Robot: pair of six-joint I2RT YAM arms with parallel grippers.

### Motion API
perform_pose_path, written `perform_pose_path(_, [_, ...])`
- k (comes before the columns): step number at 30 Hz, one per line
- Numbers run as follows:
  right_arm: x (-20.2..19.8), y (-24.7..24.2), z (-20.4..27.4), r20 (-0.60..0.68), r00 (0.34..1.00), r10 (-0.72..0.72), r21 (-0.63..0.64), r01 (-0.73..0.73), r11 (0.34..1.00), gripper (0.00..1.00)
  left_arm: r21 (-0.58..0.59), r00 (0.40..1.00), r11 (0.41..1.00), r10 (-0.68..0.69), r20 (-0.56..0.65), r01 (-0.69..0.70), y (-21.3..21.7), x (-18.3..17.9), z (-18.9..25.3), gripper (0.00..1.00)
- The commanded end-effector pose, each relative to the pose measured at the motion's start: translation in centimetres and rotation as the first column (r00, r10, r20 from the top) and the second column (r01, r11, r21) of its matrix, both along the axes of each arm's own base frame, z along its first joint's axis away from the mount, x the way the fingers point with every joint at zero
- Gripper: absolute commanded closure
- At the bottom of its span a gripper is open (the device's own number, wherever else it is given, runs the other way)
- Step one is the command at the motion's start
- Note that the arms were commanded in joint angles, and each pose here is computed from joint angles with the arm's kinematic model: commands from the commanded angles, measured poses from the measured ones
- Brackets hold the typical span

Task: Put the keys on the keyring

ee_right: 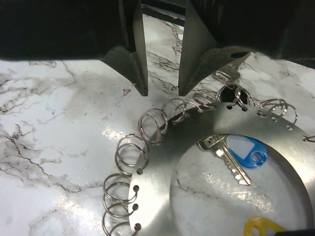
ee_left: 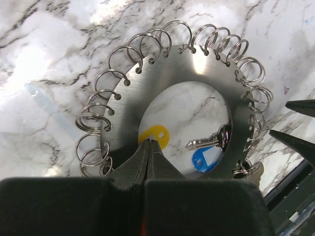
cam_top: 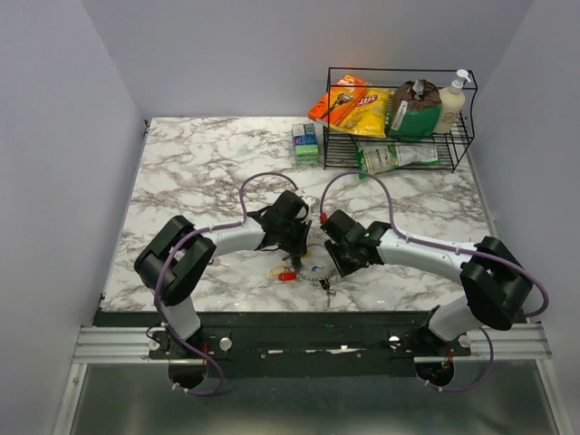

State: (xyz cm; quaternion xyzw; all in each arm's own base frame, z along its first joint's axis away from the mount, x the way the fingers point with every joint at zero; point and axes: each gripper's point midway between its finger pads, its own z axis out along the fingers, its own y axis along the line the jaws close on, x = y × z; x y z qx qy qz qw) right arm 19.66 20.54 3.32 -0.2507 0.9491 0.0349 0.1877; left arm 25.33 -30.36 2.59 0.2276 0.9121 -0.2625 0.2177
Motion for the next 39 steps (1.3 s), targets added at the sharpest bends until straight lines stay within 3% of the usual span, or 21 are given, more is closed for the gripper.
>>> perform_pose_path(1, [0.9,0.1,1.4,0.045,0.999,0.011,-0.011,-0.01,1.0,0.6,0.15,1.0,0.989,0.011,0.024,-0.015,2.3,1.1,-1.3,0.95])
perform_pose_path(11, [0.7,1.0,1.3,0.029,0.996,0.09,0.006,-0.09,0.996,0.6,0.102,0.995,0.994,-0.049,0.092,0.04,0.1,3.2,1.8,0.89])
perform_pose_path(18, [0.7,1.3,0.7,0.03,0.995,0.095,0.025,-0.095,0.995,0.6,-0.107,0.981,0.989,-0.08,0.177,0.1,-1.7,1.9,8.5,0.59])
perform_pose_path(26, [0.1,2.2,-0.4,0.015,0.992,0.127,0.056,-0.128,0.99,0.6,-0.27,0.974,0.962,0.014,0.224,0.049,-0.2,0.9,14.7,0.44])
perform_pose_path(30, [0.0,2.2,-0.8,0.001,0.99,0.138,0.043,-0.138,0.989,0.6,-0.363,0.973,0.932,0.071,0.219,0.014,1.4,1.2,17.0,0.31])
perform_pose_path(39, [-0.2,2.0,-1.3,-0.022,0.992,0.121,0.013,-0.12,0.993,0.61,-0.4,0.969,0.915,0.138,0.207,-0.044,4.4,2.0,18.0,0.3])
